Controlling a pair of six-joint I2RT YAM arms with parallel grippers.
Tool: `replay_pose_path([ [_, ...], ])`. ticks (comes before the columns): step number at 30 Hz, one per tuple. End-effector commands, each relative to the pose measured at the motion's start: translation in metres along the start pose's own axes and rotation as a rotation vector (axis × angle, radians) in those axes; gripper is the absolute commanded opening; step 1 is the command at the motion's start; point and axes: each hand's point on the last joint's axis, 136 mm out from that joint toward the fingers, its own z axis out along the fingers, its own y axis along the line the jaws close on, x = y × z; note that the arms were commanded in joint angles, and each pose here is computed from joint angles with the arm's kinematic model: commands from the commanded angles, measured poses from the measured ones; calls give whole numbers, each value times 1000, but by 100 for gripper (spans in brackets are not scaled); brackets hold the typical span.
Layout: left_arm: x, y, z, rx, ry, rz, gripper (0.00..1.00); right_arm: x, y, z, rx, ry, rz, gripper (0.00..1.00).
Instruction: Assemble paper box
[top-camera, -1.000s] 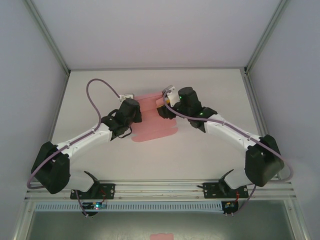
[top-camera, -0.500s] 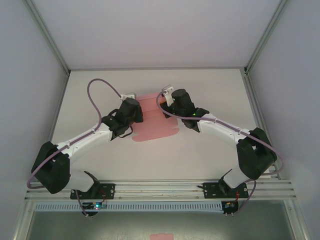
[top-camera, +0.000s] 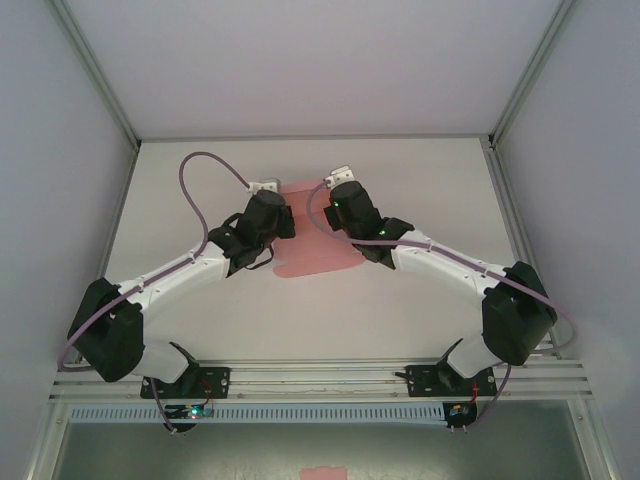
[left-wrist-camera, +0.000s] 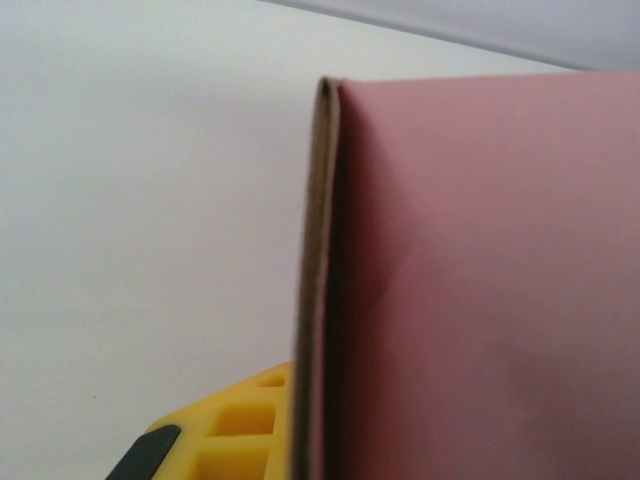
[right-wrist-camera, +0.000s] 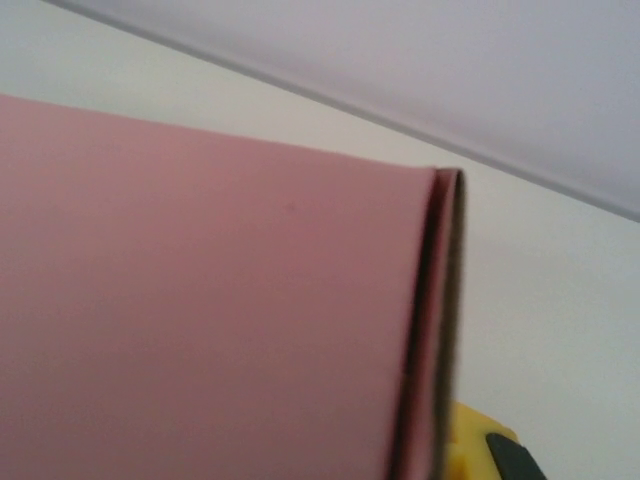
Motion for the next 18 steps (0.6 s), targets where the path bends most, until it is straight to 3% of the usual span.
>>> replay_pose_path([
  [1, 7, 24, -10, -119, 30, -3, 0, 31, -129, -5, 533, 101, 16, 0],
  [7, 8, 21, -7, -108, 37, -5, 0, 10, -45, -5, -212, -40, 128, 0],
  [8, 7, 20, -7, -103, 35, -6, 0, 6, -34, -10, -297, -49, 111, 7],
  [9, 7, 19, -6, -101, 36, -8, 0, 2, -30, -13, -321, -59, 111, 14],
  [10, 7, 19, -5, -102, 40, -6, 0, -1, -30, -16, -325, -64, 113, 9],
  [12, 7, 20, -5, -109, 41, -10, 0, -2, -35, -16, -287, -51, 115, 13],
  [17, 10, 23, -4, -128, 53, -10, 0, 13, -72, -13, -21, 40, 81, 21],
  [18, 12, 25, -4, -133, 56, -7, 0, 15, -74, -14, -4, 47, 64, 29],
])
